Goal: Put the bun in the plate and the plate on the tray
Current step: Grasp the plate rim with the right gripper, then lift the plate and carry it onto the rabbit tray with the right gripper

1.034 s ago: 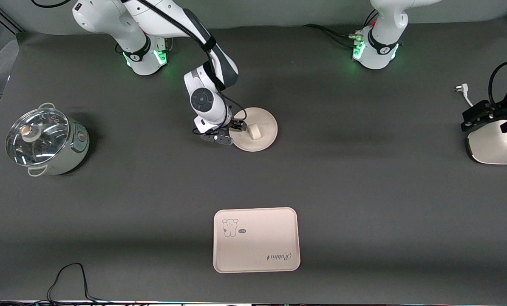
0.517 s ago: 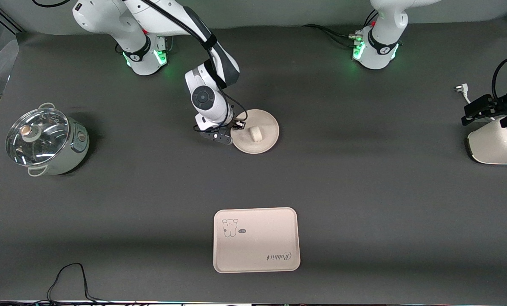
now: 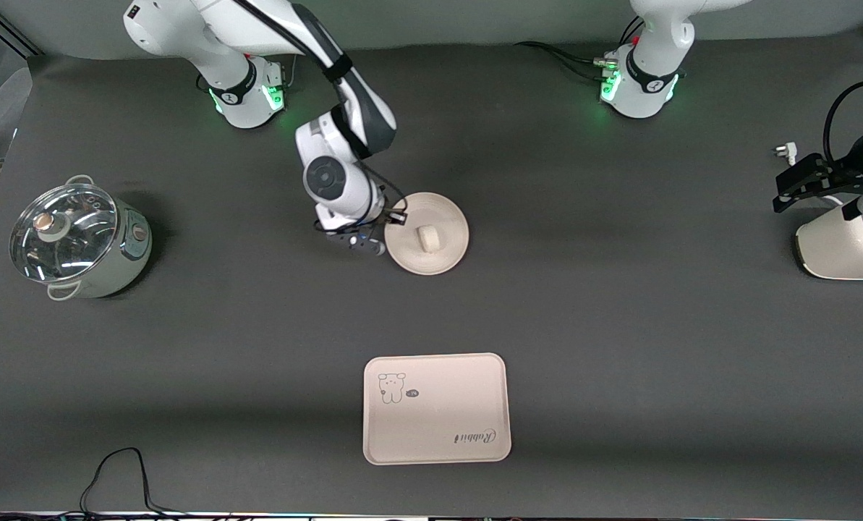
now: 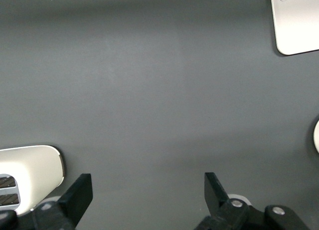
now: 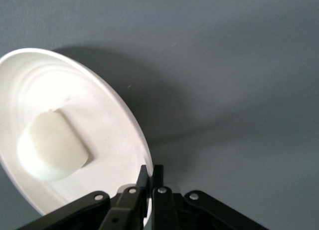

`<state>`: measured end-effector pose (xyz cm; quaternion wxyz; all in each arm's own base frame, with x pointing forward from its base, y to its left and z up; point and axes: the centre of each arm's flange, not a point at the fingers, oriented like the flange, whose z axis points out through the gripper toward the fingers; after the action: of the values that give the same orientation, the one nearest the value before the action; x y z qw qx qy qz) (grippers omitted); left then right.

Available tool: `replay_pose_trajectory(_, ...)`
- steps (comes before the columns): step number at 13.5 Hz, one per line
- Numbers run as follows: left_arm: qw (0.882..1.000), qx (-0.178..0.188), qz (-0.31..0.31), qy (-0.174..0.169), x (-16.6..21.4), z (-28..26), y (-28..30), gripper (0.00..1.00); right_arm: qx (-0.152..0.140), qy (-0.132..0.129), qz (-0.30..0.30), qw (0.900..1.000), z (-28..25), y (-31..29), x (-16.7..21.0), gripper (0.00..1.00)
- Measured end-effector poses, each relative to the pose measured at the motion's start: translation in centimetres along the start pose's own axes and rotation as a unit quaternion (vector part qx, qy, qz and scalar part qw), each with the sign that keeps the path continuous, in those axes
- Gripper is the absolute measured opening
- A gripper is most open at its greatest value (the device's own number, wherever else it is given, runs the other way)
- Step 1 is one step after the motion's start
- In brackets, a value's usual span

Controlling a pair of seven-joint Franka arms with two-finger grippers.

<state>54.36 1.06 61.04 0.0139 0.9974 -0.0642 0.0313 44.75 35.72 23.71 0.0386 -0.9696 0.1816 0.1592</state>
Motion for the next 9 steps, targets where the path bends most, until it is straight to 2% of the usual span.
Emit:
replay_pose_trajectory(2,1.0,0.0,-0.004,-0.001,0.0,0.1,-0.4,1.0,-0.001,-0.016,0.002,1.0,-3.8,0.6,2.2,0.05)
replay_pose_trajectory(5,1.0,0.0,-0.005,-0.002,0.0,0.2,-0.6,1.0,0.008,-0.022,-0.001,1.0,-9.7,1.2,4.7,0.05)
replay_pose_trajectory(9,1.0,0.0,-0.005,-0.001,0.0,0.1,-0.6,1.0,0.037,0.007,0.003,0.999,-16.8,2.3,7.7,0.05)
